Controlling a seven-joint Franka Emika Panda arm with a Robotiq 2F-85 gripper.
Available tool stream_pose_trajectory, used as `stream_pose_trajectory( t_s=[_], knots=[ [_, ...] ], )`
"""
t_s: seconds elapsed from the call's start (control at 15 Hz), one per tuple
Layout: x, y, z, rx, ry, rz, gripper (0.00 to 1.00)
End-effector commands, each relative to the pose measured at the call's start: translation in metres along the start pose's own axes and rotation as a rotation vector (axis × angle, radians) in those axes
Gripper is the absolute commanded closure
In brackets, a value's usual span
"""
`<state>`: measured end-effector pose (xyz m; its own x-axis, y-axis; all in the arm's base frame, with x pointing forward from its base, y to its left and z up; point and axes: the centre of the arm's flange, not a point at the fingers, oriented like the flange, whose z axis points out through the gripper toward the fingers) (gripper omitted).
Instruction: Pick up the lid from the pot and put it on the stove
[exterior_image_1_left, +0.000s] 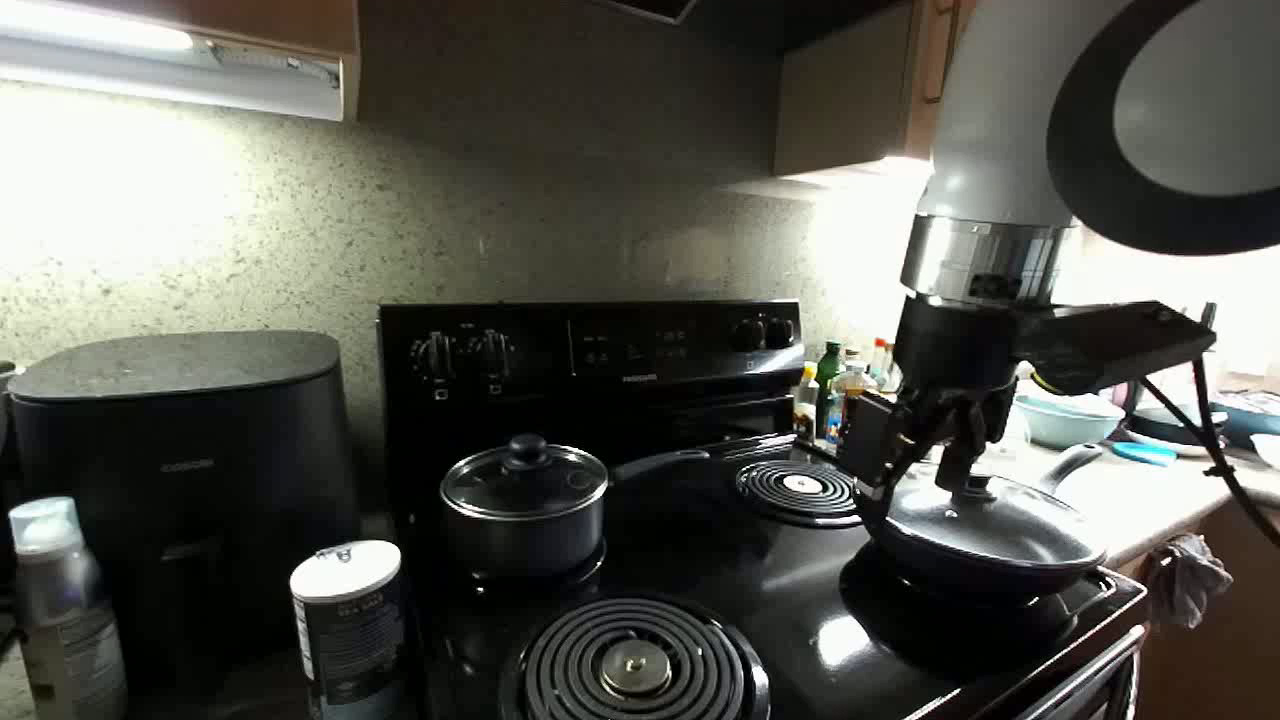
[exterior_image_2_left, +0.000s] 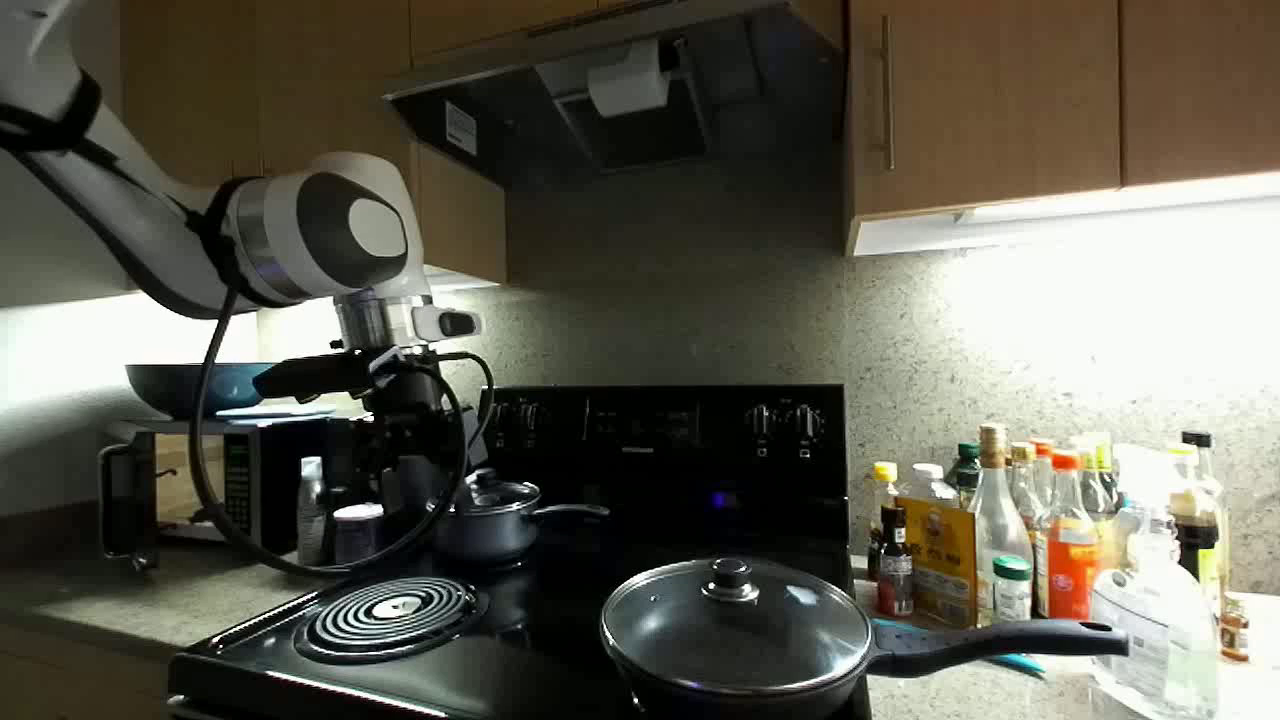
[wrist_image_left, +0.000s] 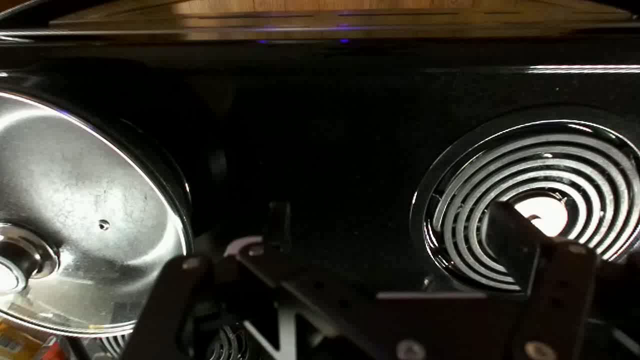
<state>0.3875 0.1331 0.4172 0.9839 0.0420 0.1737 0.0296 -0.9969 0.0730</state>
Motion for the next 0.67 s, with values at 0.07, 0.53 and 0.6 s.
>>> stream_pose_trajectory(
  t_s=[0.07, 0.53, 0.6],
  knots=[
    [0.000, 0.000, 0.000, 0.000, 0.000, 0.000, 0.00],
    [0.008, 0.021, -0.003, 0.025, 0.012, 0.097, 0.00],
    [0.009, 0.035, -0.005, 0.038, 0.017, 0.158, 0.00]
  ],
)
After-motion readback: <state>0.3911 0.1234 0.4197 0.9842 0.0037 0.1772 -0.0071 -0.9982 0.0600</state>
